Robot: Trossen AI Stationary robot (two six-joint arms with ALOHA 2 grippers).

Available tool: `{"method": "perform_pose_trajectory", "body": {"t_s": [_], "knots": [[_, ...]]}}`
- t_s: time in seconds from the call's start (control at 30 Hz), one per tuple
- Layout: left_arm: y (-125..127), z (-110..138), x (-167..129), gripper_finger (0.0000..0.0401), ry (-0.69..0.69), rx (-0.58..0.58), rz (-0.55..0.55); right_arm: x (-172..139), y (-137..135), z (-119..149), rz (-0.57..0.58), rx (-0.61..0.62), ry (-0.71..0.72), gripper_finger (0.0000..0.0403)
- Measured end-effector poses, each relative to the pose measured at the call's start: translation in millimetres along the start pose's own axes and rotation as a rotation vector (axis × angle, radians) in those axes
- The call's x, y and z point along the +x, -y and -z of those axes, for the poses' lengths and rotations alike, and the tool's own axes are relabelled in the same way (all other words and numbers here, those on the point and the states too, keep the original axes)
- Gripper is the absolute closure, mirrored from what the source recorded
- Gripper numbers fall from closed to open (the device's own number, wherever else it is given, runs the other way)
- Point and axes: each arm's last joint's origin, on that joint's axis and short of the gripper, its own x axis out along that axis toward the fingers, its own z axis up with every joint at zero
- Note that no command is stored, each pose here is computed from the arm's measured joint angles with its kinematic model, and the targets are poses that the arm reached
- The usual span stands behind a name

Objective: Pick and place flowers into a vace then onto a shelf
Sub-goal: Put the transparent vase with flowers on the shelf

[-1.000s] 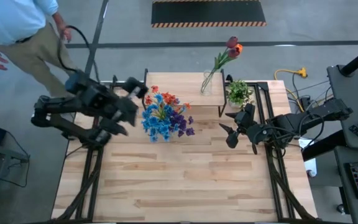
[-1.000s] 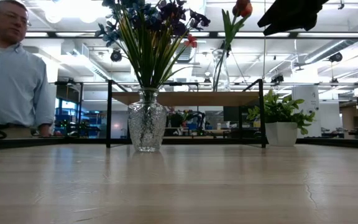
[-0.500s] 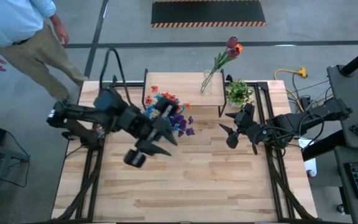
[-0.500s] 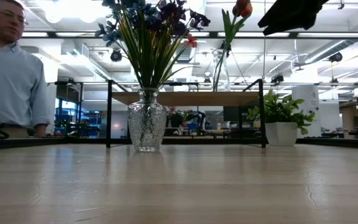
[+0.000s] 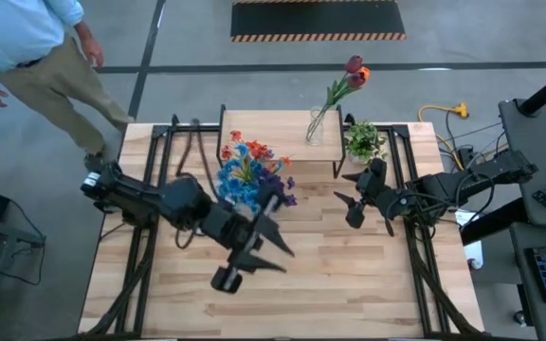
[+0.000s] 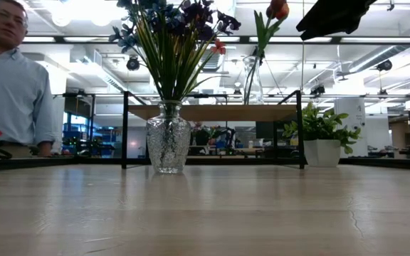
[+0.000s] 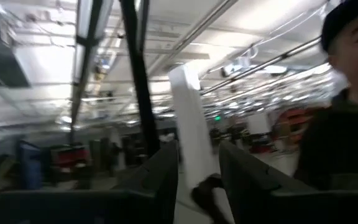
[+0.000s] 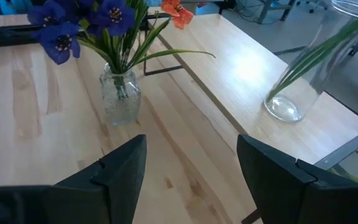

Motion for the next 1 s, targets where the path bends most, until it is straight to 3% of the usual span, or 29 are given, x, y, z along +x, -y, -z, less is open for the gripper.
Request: {"method": "perform_pose_trajectory", "body": {"t_s": [0.13,0.33,0.53,0.63,0.8,1.0], "knots": [[6.4,16.9,7.9,0.0301,0.017,-0.142,0.064,0.1,-1.0,-0.4,-0.033,-0.016,-0.006,0.0161],[6.3,33.7,16.4,0.0301,0.146,-0.149,0.070,-0.1,-4.0,-3.7,-0.099,-0.002,0.006,0.0161],[9.0,55.5,23.6,0.0301,0.051,-0.171,0.028,-0.1,-4.8,-3.4,-0.124,0.002,-0.003,0.0161],[15.7,55.1,23.6,0.0301,-0.031,-0.130,-0.050,-0.2,-5.4,-3.2,-0.146,0.009,-0.011,0.0161],[36.0,59.3,22.7,0.0301,-0.211,-0.036,-0.263,-0.4,-6.7,-2.6,-0.189,0.019,-0.029,0.0161],[59.1,56.8,18.9,0.0301,-0.328,0.083,-0.540,-0.6,-7.5,-2.2,-0.220,0.018,-0.041,0.0161]]}}
